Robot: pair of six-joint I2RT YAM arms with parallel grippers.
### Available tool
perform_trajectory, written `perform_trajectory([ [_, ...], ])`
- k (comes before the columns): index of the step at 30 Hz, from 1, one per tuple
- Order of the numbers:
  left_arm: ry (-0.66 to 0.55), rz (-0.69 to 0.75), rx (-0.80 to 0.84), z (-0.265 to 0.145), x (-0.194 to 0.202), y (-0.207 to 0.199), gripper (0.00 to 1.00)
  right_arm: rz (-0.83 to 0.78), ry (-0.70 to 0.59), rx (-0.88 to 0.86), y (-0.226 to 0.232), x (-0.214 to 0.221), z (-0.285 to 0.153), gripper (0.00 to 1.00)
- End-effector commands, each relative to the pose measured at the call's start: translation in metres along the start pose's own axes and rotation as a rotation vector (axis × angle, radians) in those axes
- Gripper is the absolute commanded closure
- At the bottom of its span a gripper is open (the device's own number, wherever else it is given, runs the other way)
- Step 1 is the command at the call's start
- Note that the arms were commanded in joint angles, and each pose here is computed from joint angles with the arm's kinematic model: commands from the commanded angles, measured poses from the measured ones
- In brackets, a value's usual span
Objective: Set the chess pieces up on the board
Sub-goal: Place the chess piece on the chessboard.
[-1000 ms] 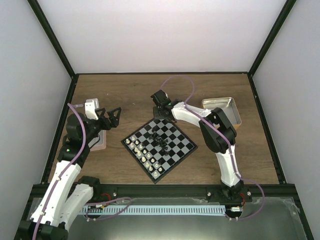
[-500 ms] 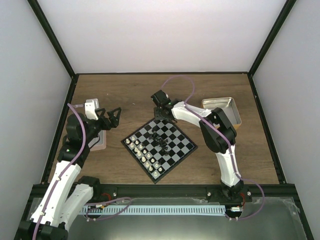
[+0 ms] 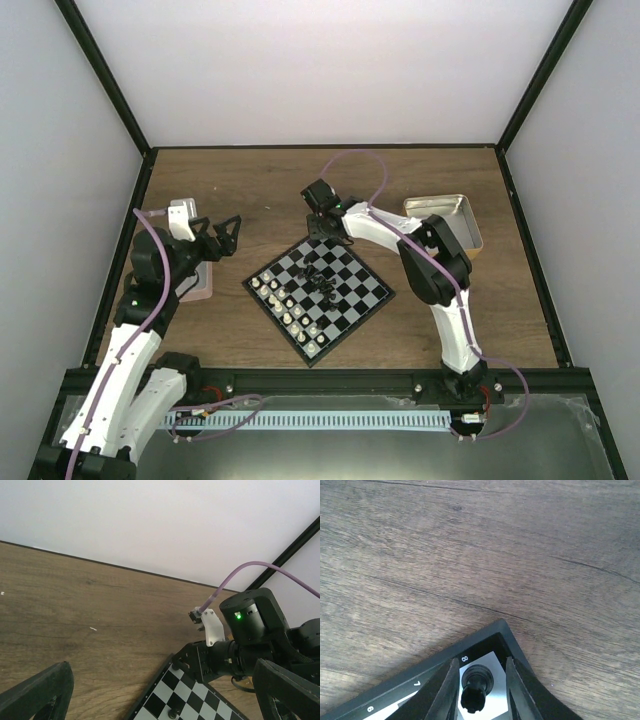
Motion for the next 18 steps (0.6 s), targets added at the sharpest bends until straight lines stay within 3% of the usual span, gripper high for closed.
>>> perform_trajectory([
  [1,-0.027,0.014,-0.002,-0.004,-0.008,-0.002,0.0,-0.026,-0.036,-0.002,0.002,-0.01,0.003,0.75],
  [9,-0.019,0.013,-0.006,-0.002,-0.008,-0.001,0.0,-0.082,-0.03,-0.006,0.002,0.001,0.008,0.85],
  [18,-0.021,0.013,-0.005,-0.003,-0.008,-0.001,0.0,-0.097,-0.034,-0.005,0.002,0.008,-0.001,0.87],
])
Point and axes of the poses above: each gripper's point midway between its finger pads, its own z axis out along the fingers, its own y axis along the line the jaws close on, x = y × z, the point moved 1 cm from there along -z, back along the fingers, and after that the axes turned 1 degree about z, right-handed, at the moved point
